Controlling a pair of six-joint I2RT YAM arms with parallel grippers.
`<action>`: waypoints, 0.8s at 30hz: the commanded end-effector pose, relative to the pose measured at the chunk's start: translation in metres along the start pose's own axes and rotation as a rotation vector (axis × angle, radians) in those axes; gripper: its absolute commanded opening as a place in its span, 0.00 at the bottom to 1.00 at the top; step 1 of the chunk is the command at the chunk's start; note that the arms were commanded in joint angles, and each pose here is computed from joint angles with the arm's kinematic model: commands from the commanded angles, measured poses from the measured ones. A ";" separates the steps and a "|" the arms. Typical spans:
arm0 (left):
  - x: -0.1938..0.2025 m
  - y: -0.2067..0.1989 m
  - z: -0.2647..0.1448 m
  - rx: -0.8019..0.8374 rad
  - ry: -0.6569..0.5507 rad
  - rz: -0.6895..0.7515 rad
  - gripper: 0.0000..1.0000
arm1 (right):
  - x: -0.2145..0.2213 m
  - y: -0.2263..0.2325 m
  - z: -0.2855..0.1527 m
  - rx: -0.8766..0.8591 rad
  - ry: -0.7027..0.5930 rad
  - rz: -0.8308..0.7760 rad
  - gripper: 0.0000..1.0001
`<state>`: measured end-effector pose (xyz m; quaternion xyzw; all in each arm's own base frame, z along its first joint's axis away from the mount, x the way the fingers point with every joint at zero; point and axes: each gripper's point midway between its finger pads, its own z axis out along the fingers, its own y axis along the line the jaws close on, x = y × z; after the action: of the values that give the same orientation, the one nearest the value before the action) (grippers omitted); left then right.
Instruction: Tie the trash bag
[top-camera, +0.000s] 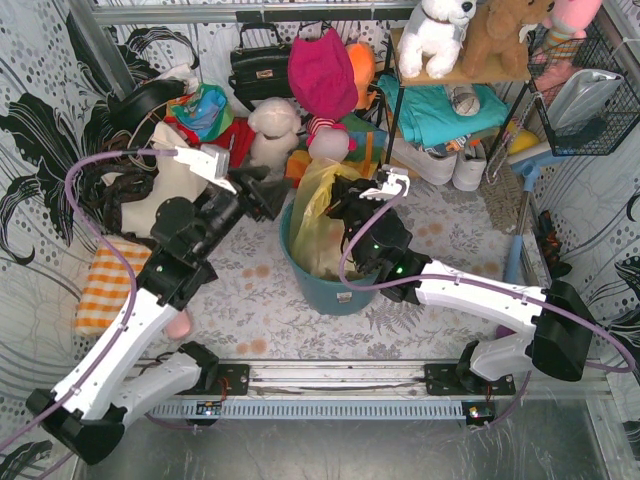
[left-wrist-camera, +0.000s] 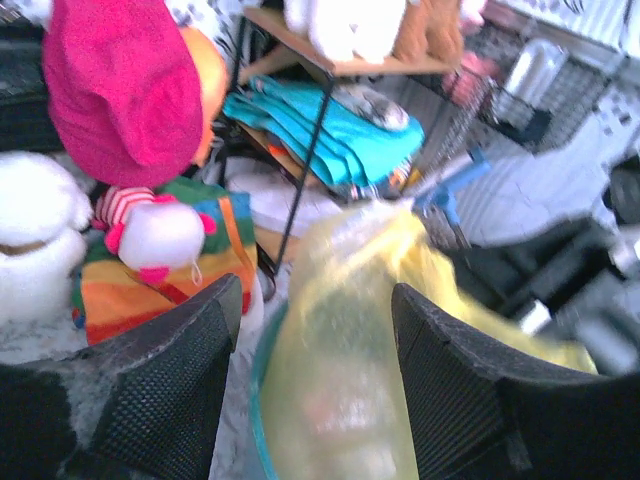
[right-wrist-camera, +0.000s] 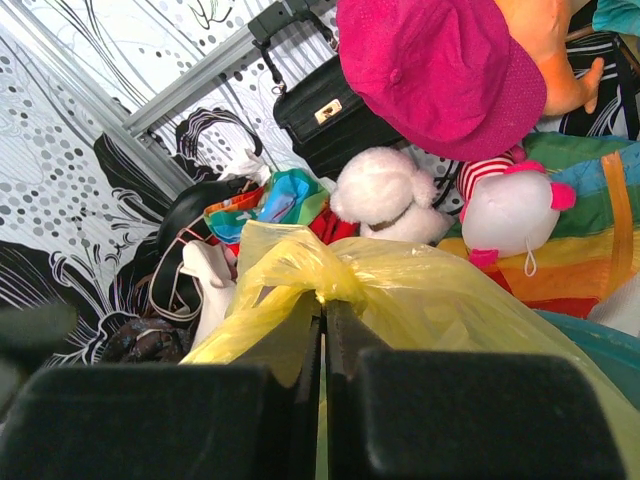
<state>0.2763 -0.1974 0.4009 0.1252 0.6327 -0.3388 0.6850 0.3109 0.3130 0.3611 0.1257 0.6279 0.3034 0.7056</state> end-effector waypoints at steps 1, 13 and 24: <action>-0.044 0.028 0.031 -0.170 -0.123 -0.034 0.70 | -0.016 0.004 -0.004 -0.023 -0.027 0.045 0.00; 0.007 0.044 0.101 0.023 0.157 -0.242 0.70 | -0.014 0.006 -0.004 -0.032 -0.010 0.043 0.00; 0.027 0.000 0.072 0.375 0.300 -0.376 0.42 | -0.016 0.003 -0.005 -0.050 -0.033 -0.012 0.00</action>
<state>0.3722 -0.2417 0.3594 0.1150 0.7085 -0.5001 0.4845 0.3072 0.3130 0.3562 0.1059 0.6317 0.3020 0.7060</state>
